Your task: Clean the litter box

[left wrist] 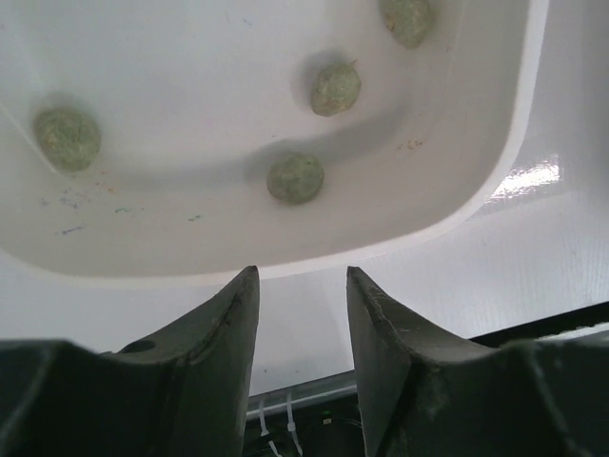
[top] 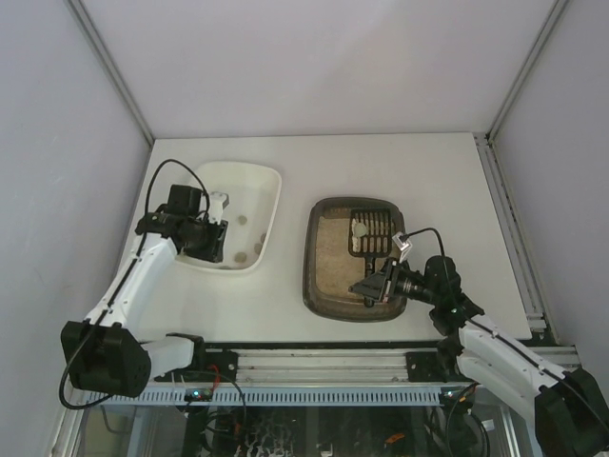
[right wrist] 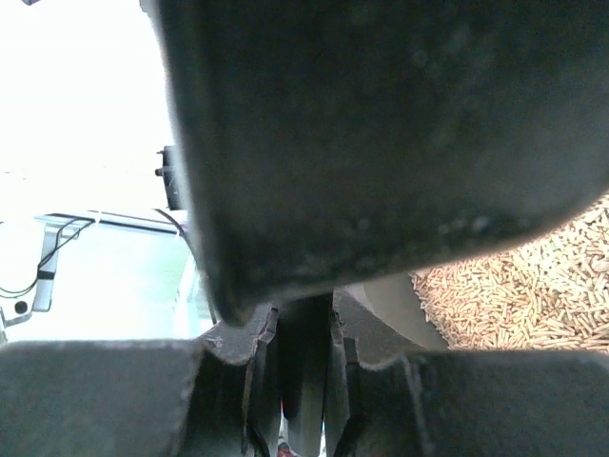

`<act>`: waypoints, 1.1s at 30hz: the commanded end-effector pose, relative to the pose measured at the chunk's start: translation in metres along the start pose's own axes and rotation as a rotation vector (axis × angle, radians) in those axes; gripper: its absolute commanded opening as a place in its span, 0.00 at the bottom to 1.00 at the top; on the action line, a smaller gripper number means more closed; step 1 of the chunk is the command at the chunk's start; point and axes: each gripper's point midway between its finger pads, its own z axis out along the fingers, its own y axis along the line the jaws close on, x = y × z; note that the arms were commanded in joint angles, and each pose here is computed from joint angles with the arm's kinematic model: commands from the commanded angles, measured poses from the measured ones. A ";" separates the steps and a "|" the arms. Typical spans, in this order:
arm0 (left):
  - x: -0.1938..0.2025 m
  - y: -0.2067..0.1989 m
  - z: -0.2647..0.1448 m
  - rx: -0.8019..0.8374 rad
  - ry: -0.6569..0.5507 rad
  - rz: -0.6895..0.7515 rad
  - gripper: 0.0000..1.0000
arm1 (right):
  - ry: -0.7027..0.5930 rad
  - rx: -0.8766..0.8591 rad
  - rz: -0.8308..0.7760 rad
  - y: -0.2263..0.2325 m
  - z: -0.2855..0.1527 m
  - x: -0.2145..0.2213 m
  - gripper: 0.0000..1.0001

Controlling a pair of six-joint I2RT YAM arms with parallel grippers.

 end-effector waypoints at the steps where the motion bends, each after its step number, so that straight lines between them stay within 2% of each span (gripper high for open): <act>1: 0.001 -0.016 -0.002 0.164 -0.018 0.084 0.48 | 0.004 0.106 0.005 -0.016 0.004 0.010 0.00; 2: 0.003 -0.019 -0.002 0.197 -0.009 0.083 0.49 | 0.026 0.114 0.002 -0.016 0.004 0.015 0.00; 3: 0.003 -0.019 -0.001 0.200 -0.003 0.080 0.60 | 0.038 0.116 0.011 -0.016 0.002 0.018 0.00; 5: 0.004 -0.017 0.001 0.202 0.007 0.072 0.94 | 0.000 0.110 0.033 -0.016 -0.006 0.011 0.00; 6: 0.005 -0.020 0.001 0.221 0.011 0.076 1.00 | -0.040 0.112 0.059 -0.017 -0.010 0.006 0.00; 9: 0.006 -0.028 -0.002 0.270 -0.004 0.091 1.00 | -0.114 0.093 0.128 -0.017 -0.016 0.001 0.00; 14: 0.006 -0.022 0.006 0.253 -0.011 0.079 1.00 | -0.012 0.109 0.084 -0.002 -0.024 0.006 0.00; 18: 0.010 -0.016 0.012 0.253 0.029 0.045 1.00 | -0.042 0.061 0.114 0.005 -0.030 -0.006 0.00; 23: 0.011 -0.009 0.011 0.251 0.024 0.012 1.00 | 0.165 -0.078 0.172 0.019 -0.021 0.022 0.00; 25: 0.010 -0.002 0.009 0.233 0.013 -0.007 1.00 | 0.181 -0.127 0.195 0.026 -0.024 0.014 0.00; 28: 0.010 0.005 0.006 0.226 -0.006 -0.036 1.00 | 0.134 -0.151 0.228 0.025 -0.027 -0.001 0.00; 33: 0.011 0.006 0.007 0.256 0.000 -0.056 1.00 | 0.249 -0.222 0.247 0.044 -0.027 0.007 0.00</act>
